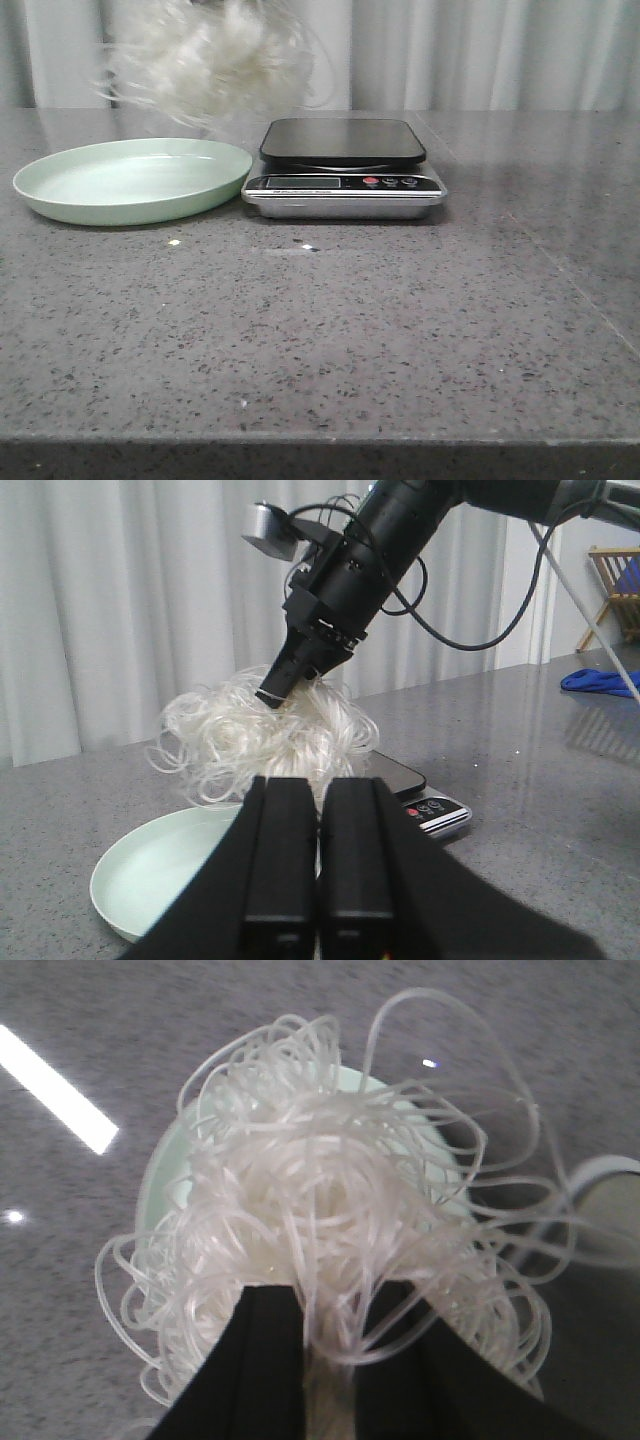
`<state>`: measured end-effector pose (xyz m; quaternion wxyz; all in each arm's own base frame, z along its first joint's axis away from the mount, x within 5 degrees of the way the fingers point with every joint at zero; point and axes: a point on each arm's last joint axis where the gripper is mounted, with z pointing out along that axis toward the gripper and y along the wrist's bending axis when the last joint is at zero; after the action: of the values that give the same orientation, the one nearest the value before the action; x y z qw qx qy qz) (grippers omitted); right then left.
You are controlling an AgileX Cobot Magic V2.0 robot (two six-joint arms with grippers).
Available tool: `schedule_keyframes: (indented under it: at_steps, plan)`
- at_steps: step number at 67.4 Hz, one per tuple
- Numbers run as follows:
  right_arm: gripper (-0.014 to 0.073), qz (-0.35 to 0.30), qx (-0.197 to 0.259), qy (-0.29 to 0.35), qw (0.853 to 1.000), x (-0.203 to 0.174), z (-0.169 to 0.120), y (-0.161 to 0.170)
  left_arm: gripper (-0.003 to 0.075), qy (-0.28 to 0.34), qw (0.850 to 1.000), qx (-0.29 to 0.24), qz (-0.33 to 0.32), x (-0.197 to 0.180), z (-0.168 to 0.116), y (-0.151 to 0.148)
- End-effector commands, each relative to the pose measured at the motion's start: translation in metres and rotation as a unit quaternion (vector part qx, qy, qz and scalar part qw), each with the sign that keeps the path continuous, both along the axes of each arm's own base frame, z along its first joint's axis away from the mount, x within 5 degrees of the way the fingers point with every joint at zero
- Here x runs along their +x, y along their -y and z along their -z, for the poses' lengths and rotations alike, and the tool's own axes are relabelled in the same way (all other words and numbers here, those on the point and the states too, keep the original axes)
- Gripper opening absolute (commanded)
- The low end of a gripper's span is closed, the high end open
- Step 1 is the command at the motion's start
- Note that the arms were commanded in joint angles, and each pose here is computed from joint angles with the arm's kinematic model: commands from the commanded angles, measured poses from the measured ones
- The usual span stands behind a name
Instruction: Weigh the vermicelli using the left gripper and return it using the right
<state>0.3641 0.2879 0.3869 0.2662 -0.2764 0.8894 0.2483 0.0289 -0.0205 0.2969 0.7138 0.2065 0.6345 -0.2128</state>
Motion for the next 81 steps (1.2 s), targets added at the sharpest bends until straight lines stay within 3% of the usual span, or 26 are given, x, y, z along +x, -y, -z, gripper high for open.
schedule_keyframes:
  at_steps: [1, 12, 15, 25, 32, 41, 64, 81]
  plan:
    - [0.014, -0.019, 0.05, 0.063, 0.997, -0.025, -0.043, -0.005, 0.0127, 0.039, 0.999, -0.031, 0.0, -0.002, -0.016, -0.002]
    - [0.0186, -0.021, 0.031, 0.049, 0.998, -0.014, -0.014, -0.022, 0.0127, 0.039, 0.999, -0.031, 0.0, -0.002, -0.016, -0.002]
    - [0.023, -0.025, 0.033, 0.037, 0.998, -0.011, -0.007, -0.027, 0.0127, 0.039, 0.999, -0.031, 0.0, -0.002, -0.016, -0.002]
    - [0.0496, -0.023, 0.049, 0.034, 0.998, -0.005, 0.003, -0.034, 0.0127, 0.039, 0.999, -0.031, 0.0, -0.002, -0.016, -0.002]
    - [0.0582, -0.017, 0.064, 0.053, 0.996, -0.007, -0.011, -0.029, 0.0127, 0.039, 0.999, -0.031, 0.0, -0.002, -0.016, -0.002]
    - [0.0584, -0.004, 0.063, 0.073, 0.995, -0.012, -0.035, -0.008, 0.0127, 0.039, 0.999, -0.031, 0.0, -0.002, -0.016, -0.002]
    - [0.0584, 0.048, 0.007, 0.145, 0.988, -0.042, -0.103, 0.068, 0.0127, 0.039, 0.999, -0.031, 0.0, -0.002, -0.016, -0.002]
    - [0.0584, 0.064, 0.007, 0.186, 0.98, -0.072, -0.136, 0.093, 0.0127, 0.039, 0.999, -0.031, 0.0, -0.002, -0.016, -0.002]
